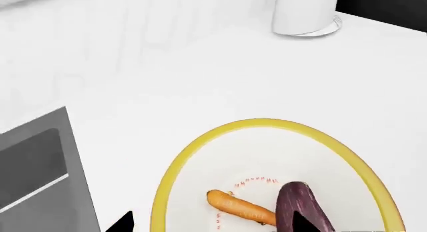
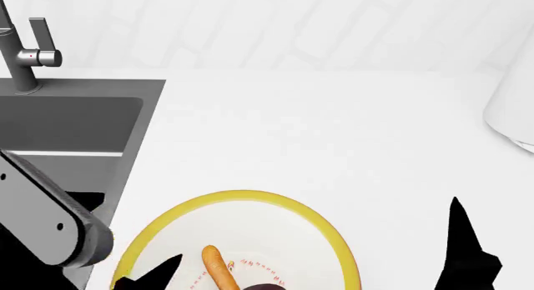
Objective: There is a mixed pile of frozen fruits and vegetables on the counter. Locate all the frozen vegetables and place the items in a bowl on the counter. Take all the frozen fruits and defrost them in a running sink.
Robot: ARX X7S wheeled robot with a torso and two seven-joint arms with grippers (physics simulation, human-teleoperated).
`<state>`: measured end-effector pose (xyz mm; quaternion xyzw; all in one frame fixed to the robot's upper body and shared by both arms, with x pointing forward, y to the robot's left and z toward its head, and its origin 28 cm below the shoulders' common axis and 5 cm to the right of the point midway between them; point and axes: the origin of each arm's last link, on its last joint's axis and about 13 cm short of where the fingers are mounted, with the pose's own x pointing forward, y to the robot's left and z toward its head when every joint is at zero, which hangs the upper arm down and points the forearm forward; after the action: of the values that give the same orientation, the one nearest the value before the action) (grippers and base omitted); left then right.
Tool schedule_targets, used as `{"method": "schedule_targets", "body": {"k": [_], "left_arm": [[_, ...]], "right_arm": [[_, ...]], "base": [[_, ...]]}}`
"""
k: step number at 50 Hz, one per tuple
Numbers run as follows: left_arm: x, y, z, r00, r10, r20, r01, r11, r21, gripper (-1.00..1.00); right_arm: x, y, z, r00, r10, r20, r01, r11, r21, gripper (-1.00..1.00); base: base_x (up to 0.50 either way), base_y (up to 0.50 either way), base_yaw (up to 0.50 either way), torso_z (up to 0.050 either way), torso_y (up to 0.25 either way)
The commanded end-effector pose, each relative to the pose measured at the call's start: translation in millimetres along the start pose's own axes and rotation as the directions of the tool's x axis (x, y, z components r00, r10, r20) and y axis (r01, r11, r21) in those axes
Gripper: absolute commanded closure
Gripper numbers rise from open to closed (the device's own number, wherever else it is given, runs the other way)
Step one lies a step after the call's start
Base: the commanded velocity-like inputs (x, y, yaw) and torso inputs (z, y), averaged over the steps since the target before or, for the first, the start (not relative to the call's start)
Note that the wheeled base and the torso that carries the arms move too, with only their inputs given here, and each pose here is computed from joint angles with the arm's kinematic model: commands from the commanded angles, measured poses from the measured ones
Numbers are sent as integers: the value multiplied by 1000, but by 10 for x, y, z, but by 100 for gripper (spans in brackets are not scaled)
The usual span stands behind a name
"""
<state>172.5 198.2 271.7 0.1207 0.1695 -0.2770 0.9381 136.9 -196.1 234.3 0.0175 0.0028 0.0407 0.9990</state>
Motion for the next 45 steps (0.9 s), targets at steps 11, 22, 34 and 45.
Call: {"method": "schedule_targets", "body": {"k": [11,22,34,45], "left_arm": [[-348,659,157,943,332,28,-323,931,-170,-100],[-618,700,-57,880,456,135,-397,861,-319,-100],[-714,562,-377,910,407,78,-352,858,-373,-100],[-700,600,-298,901,422,97,-362,857,-368,-100]], "right_arm": [[-106,-266,575,994,103,44,-101,994,-28,-100],[-82,-280,709,995,92,41,-91,996,-20,-100],[-95,-249,764,997,74,38,-74,997,-2,-100],[-8,-226,1022,995,74,66,-63,985,-158,-100]], "base": [[0,0,0,0,0],[0,0,0,0,0],[0,0,0,0,0],[0,0,0,0,0]]}}
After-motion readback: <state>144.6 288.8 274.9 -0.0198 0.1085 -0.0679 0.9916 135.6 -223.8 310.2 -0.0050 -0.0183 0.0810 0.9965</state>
